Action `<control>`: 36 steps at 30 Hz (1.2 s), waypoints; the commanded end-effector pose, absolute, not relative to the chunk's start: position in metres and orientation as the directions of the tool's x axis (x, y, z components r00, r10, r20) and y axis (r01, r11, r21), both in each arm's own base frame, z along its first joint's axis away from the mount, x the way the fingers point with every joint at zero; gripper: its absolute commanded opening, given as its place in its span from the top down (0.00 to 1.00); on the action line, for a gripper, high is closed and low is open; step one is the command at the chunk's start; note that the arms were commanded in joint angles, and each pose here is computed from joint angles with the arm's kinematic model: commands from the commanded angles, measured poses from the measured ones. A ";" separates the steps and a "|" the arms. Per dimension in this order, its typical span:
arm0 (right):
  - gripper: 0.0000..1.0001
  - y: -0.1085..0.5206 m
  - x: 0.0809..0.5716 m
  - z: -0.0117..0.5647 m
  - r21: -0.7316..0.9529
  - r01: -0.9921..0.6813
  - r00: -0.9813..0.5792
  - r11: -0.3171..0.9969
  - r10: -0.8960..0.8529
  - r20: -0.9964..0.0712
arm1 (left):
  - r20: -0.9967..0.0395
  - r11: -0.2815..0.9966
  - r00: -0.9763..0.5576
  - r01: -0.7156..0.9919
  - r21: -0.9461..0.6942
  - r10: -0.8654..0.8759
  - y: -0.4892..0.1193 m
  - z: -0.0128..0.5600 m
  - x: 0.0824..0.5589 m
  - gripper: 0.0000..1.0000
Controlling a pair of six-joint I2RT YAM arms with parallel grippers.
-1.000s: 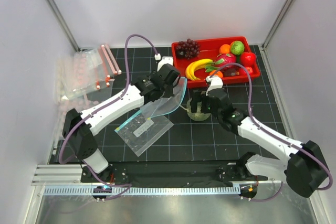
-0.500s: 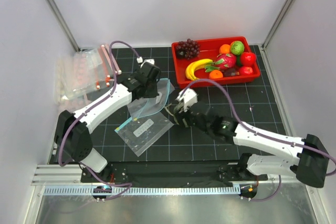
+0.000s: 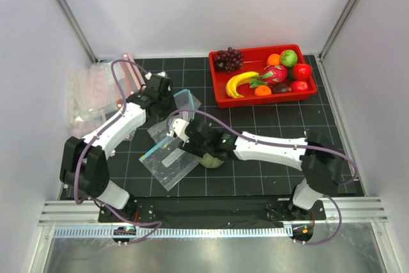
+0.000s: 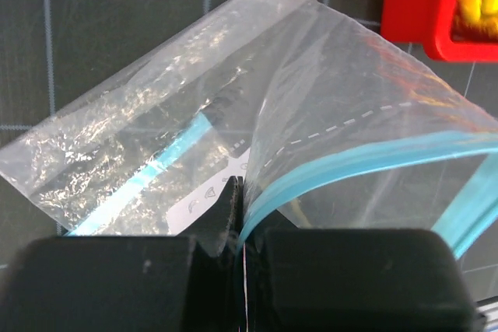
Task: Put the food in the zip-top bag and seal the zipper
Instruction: Pick up the fake fruit from the center of the board.
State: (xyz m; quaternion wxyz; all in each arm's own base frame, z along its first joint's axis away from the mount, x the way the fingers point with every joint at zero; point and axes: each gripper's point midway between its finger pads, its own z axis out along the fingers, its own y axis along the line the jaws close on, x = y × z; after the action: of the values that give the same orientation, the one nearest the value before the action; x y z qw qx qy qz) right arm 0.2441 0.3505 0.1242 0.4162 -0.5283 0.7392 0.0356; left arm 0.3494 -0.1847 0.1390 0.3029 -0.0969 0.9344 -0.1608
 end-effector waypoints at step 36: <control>0.48 0.301 0.223 0.056 -0.264 -0.873 -0.353 0.410 -0.905 -0.238 | -0.562 0.878 -0.746 -0.064 -0.473 -0.357 -0.184 0.160 0.346 0.97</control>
State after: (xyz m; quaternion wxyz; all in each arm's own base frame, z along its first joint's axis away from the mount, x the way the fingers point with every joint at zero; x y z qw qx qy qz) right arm 0.2175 0.3032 0.0510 0.1938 -0.5339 0.8219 -0.0426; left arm 0.3419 -0.1797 0.1514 0.3233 -0.1238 0.9150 -0.2071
